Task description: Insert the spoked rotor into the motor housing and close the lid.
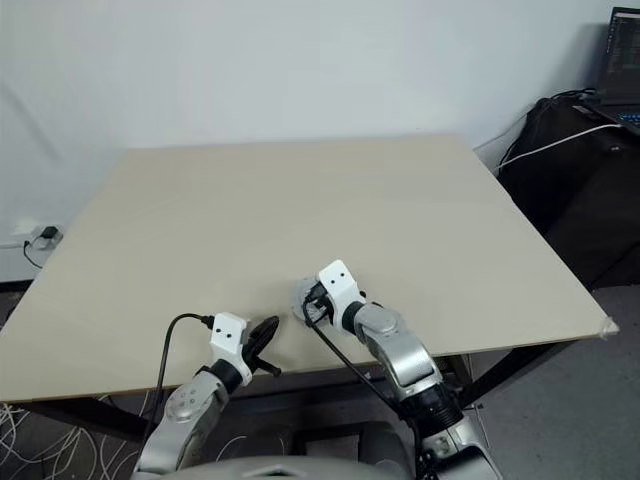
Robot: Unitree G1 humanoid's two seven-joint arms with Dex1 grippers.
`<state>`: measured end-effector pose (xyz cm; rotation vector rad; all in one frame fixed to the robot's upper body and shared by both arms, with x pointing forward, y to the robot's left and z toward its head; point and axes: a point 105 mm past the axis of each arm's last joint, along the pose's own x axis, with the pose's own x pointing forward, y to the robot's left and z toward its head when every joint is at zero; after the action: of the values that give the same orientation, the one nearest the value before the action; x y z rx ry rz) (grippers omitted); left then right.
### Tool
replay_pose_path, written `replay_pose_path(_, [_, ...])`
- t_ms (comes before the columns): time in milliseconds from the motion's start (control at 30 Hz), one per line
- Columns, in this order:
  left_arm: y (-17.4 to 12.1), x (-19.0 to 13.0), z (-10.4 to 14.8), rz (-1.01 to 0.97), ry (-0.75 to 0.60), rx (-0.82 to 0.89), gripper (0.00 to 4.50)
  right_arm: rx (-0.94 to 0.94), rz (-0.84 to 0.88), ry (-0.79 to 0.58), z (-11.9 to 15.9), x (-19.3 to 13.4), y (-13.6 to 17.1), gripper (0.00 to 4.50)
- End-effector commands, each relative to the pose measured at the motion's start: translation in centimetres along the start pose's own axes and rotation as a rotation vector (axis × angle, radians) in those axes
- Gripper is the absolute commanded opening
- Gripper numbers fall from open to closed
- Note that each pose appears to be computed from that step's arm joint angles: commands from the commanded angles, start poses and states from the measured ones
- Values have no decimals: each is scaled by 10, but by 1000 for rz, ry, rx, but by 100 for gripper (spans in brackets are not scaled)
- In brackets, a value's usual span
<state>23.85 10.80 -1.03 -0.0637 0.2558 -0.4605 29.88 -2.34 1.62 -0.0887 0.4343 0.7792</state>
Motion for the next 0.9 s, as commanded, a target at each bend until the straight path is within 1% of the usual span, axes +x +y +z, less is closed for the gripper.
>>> replay_pose_path(33, [0,2,17,-2,-65,22,0,-18,14,-12,4,9,3,4])
replay_pose_path(233, [-2,2,18,-8,-67,24,0,0,-3,36,-9,17,-2,4])
replay_pose_path(333, [-2,1,17,-8,-66,25,0,-8,-4,-26,4,12,-3,4])
replay_pose_path(400, [-2,1,17,-7,-63,24,0,-25,25,-109,22,3,0,4])
replay_pose_path(500, [-2,0,16,-12,-60,22,0,-49,63,-186,41,-12,4,64])
replay_pose_path(567, [-3,0,15,-18,-60,21,0,-65,69,-194,44,-18,4,127])
replay_pose_path(700, [-6,2,15,-34,-61,21,0,-100,89,-152,37,-22,0,257])
replay_pose_path(900, [-7,1,13,-55,-52,25,0,-136,140,-95,26,-18,-3,447])
